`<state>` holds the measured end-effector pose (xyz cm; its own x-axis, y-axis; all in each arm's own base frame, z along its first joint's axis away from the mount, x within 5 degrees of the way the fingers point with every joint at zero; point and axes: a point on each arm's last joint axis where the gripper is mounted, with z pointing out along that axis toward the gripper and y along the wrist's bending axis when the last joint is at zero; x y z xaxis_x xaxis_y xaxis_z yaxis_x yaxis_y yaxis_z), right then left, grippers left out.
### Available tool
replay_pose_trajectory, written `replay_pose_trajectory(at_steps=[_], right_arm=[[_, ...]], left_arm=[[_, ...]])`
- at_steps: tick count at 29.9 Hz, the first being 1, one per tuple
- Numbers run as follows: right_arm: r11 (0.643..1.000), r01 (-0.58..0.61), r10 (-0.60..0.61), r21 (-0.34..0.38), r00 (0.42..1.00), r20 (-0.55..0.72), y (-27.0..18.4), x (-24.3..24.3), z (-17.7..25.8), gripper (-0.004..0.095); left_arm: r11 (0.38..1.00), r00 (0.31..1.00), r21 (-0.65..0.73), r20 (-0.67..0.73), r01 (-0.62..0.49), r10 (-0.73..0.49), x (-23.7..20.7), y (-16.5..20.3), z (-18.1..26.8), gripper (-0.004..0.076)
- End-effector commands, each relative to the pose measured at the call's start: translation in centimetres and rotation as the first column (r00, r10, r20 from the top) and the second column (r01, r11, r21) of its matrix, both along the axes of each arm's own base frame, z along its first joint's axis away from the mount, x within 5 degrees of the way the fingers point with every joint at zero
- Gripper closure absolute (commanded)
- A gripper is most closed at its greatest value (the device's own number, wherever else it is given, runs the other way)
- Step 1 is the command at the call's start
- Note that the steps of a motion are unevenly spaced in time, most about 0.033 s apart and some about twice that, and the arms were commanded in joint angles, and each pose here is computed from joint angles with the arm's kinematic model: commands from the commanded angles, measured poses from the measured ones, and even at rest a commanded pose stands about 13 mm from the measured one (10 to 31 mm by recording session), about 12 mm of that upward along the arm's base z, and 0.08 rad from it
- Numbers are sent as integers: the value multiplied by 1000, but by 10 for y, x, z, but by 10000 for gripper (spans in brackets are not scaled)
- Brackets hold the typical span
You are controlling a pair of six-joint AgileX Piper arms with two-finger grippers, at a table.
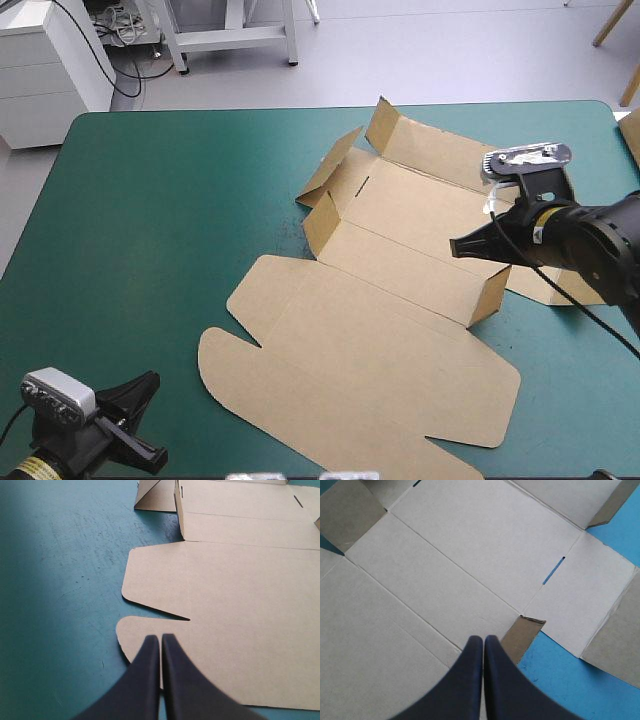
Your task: Fold the box
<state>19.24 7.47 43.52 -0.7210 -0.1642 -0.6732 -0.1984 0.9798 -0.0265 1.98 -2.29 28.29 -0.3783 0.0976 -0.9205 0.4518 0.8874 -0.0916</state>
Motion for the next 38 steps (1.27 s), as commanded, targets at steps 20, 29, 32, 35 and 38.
replay_pose_trajectory(at_steps=[20,29,32,35,38], right_arm=[[984,147,-144,106,989,-33,-25,17,-4,910],[977,207,-185,58,947,-261,-42,31,-68,906],[979,195,-172,58,948,-268,-42,31,-70,855],[981,185,-163,59,950,-265,-42,30,-70,723],[980,189,-166,63,949,-267,-42,30,-70,524]], left_arm=[[999,998,-47,63,0,3,3,-1,13,731],[999,998,-47,63,0,3,3,-1,13,731],[999,998,-47,63,0,3,3,-1,13,731],[999,998,-47,63,0,3,3,-1,13,731],[999,998,-46,64,1,2,3,-1,13,731]])
